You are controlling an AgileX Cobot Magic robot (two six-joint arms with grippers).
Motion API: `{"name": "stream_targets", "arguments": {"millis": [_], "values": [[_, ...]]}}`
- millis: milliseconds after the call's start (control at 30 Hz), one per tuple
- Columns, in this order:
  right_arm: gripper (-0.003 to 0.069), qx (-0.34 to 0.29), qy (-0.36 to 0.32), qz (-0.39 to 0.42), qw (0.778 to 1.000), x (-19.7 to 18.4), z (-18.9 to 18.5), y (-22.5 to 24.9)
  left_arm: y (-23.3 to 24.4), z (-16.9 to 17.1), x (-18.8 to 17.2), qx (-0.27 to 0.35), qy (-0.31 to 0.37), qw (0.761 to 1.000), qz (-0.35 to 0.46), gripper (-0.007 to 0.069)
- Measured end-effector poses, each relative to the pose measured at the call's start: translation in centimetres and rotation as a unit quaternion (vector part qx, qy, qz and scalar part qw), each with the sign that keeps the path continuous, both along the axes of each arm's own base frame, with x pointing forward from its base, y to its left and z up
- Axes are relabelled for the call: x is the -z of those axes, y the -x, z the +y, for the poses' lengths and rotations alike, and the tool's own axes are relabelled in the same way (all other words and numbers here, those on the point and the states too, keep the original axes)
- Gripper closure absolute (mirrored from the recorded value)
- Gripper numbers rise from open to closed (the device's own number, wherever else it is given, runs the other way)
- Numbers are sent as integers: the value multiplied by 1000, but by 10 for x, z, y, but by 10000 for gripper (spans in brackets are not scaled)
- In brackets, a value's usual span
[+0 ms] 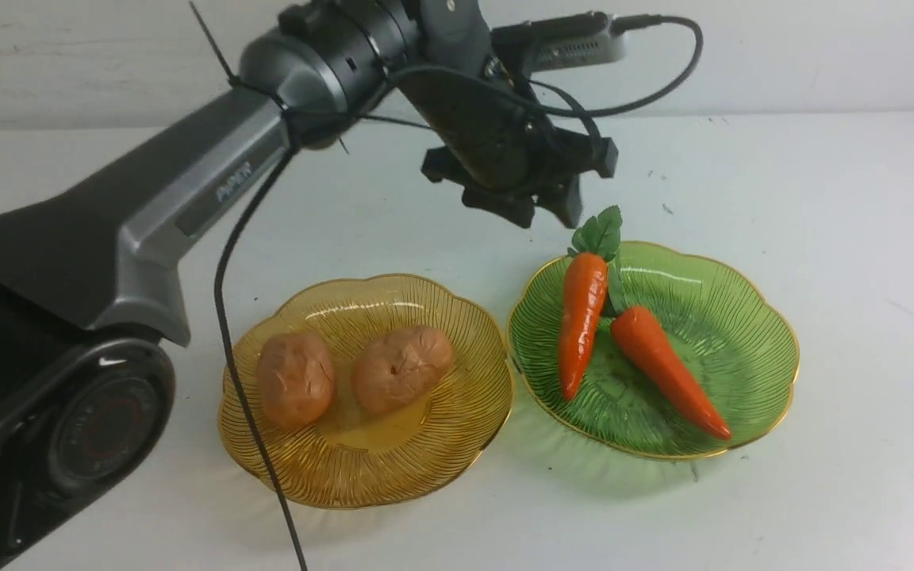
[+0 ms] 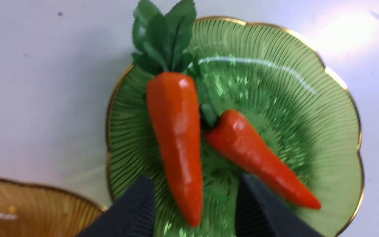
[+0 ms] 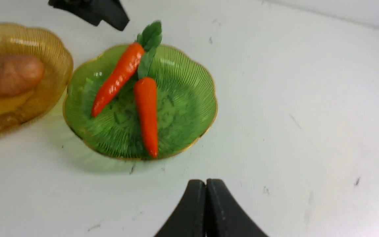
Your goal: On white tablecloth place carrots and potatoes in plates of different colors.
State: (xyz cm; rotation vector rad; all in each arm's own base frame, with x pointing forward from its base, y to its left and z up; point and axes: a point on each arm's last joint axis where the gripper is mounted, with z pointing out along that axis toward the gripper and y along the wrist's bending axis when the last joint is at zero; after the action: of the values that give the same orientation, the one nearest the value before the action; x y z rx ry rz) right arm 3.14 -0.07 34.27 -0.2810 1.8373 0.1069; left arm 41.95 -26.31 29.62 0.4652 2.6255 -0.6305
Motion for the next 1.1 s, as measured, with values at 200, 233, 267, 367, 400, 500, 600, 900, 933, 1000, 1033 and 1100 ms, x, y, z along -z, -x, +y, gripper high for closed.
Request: {"name": "stream_targets", "arguments": {"millis": [200,233,267,367,400,500,600,900,933,1000,1033,1100], "values": [[674,-37,-34,-129,990,48,12,-14,4,19,-31,21,-59,997,-46,609],[674,-41,-36,-138,989,52,14,-16,5,21,-35,22,-61,997,-51,619],[674,-44,-39,-148,987,54,15,-17,6,21,-37,22,-60,997,-52,625],[674,-47,-42,-159,985,53,15,-17,7,22,-39,23,-61,997,-52,629],[674,-47,-43,-161,985,52,15,-17,7,22,-39,23,-61,997,-52,629],[674,-47,-43,-163,985,52,15,-17,7,22,-39,24,-61,996,-52,629],[674,-47,-43,-163,985,52,15,-17,7,22,-39,24,-61,996,-52,629],[674,-47,-41,-155,986,56,16,-18,8,22,-42,17,-58,997,-53,629],[674,-47,-44,-147,987,62,16,-19,10,23,-46,14,-55,997,-55,629],[674,-41,-52,-131,989,79,16,-20,15,26,-57,13,-50,997,-64,629],[674,-33,-53,-126,990,86,15,-20,18,28,-64,13,-47,996,-71,629],[674,-17,-52,-122,991,96,14,-19,22,30,-72,13,-43,996,-80,629]]}}
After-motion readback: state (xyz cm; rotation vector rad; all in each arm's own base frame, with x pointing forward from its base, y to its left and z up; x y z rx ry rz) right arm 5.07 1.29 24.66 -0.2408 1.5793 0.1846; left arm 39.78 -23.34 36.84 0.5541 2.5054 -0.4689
